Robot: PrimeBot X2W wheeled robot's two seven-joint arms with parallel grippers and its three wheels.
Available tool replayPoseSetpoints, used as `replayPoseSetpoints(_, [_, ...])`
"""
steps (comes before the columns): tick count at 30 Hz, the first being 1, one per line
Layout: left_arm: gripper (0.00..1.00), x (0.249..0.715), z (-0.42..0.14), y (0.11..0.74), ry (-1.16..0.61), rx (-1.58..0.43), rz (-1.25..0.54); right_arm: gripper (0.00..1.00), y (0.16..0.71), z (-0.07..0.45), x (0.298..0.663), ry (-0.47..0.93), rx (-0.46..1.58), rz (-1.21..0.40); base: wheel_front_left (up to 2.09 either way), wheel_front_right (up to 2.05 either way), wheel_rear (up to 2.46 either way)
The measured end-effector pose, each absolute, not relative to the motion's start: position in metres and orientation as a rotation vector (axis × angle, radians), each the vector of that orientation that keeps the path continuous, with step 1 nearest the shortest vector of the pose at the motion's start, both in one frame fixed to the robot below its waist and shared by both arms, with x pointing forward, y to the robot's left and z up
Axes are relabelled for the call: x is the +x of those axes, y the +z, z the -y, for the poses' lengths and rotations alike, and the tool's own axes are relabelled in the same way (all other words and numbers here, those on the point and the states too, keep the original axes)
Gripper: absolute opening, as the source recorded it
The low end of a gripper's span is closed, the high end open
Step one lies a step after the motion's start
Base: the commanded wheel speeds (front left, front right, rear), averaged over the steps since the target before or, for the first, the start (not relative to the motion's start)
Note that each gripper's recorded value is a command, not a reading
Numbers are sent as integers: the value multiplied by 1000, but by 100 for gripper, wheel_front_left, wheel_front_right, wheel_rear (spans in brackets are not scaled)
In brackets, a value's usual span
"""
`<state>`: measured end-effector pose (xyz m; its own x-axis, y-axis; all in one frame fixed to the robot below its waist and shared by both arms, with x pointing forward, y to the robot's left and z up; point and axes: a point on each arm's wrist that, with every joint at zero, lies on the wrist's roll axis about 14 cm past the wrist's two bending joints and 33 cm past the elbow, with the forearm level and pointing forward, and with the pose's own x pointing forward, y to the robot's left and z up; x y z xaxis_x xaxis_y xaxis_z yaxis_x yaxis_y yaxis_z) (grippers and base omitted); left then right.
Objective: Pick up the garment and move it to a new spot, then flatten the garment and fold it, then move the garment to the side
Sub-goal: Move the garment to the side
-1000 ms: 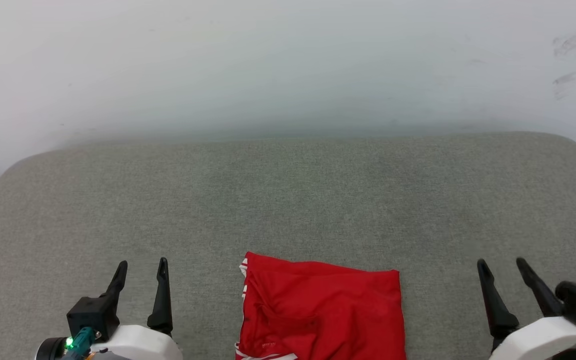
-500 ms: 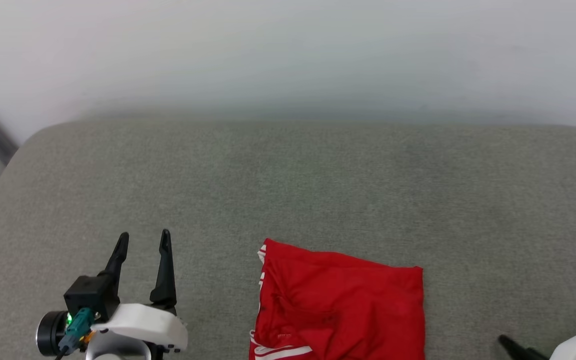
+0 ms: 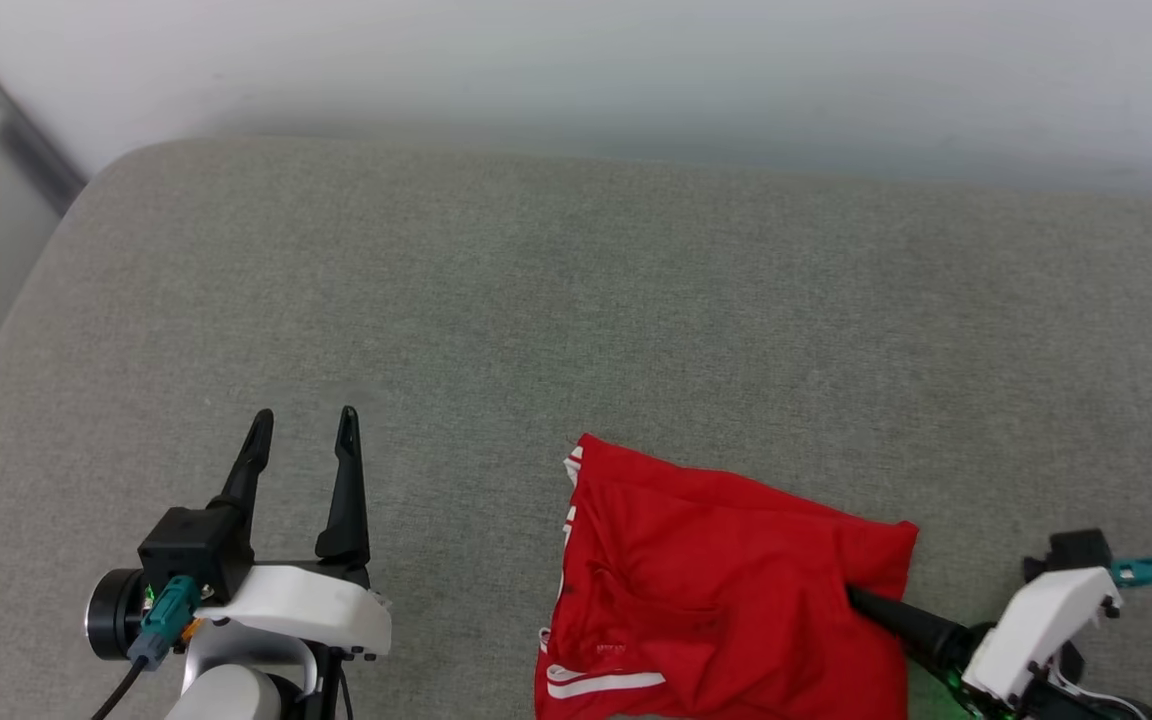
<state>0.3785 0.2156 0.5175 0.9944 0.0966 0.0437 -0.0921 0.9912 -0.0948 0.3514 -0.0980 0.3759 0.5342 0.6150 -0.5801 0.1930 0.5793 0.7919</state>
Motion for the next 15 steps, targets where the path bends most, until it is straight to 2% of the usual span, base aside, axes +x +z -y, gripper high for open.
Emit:
replayPoseSetpoints(1, [100,379,-217,517,98,-92,46,100,375,92,353,318,951,-1013,0,0,0])
replayPoseSetpoints(2, [100,379,-218,516,100,-90,44,92,375,86,354,331,945,-1017,0,0,0])
replayPoseSetpoints(3, [100,379,-218,515,100,-87,44,42,375,82,355,339,939,-1018,0,0,0])
replayPoseSetpoints(4, [100,378,-218,515,99,-86,43,11,374,79,356,346,933,-1020,0,0,0])
replayPoseSetpoints(5, [100,378,-217,515,100,-88,44,0,374,77,355,351,925,-1023,0,0,0])
replayPoseSetpoints(10, [100,375,-215,518,90,-87,55,0,377,78,353,370,849,-1007,0,0,0])
replayPoseSetpoints(15, [100,372,-205,518,48,-69,55,0,379,114,354,322,619,-944,0,0,0])
